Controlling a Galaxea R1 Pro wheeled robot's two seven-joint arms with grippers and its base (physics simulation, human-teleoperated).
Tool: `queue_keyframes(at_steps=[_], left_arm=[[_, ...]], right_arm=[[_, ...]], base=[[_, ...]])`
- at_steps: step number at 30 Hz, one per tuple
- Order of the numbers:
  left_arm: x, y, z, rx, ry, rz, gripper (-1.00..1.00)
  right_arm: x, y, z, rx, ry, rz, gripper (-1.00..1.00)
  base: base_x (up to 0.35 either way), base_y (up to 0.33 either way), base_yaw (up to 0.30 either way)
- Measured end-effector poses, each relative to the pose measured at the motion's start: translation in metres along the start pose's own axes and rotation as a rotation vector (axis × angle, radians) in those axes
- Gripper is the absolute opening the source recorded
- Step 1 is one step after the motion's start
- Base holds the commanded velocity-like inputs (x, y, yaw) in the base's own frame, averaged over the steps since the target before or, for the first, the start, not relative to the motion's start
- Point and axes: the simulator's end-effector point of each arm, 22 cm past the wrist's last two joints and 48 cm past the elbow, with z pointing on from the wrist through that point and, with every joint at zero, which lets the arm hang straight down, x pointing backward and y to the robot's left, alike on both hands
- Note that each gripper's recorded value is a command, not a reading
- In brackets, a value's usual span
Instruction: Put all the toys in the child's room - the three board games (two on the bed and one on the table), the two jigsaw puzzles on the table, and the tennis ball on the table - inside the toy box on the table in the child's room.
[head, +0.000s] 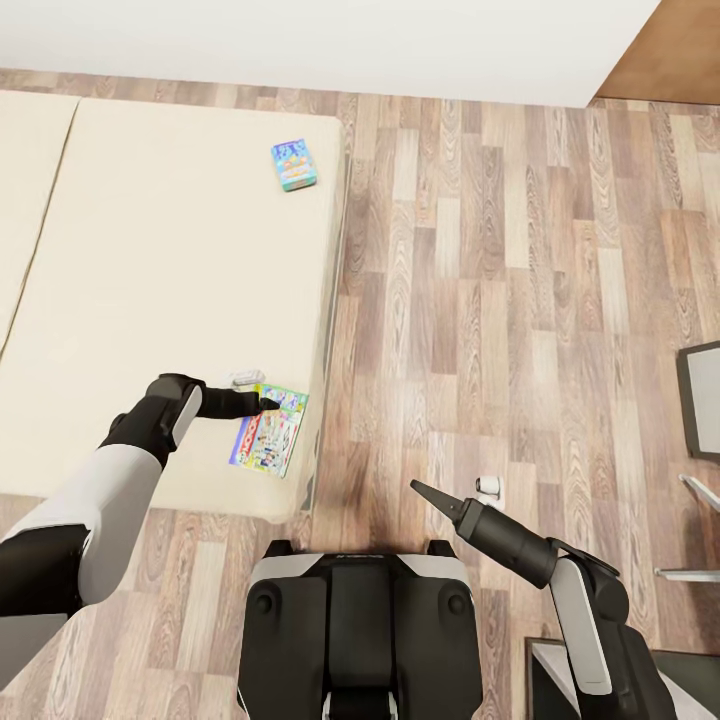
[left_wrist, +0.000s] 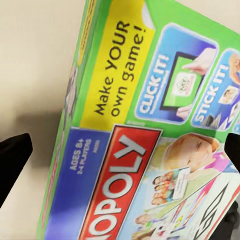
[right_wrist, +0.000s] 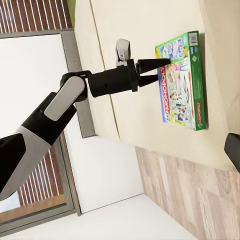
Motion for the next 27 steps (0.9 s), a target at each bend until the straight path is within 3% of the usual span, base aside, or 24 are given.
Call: queue_keyframes(at_steps=[27], left_arm=[[0.0053,0.0005,0.0021,-0.002,0.013,-0.002,1.0]], right_arm=[[0.0002,0.0002,0.0001,0.0,0.0,0.0,1.0]], base=[[-0.05,-0.009,0.0]])
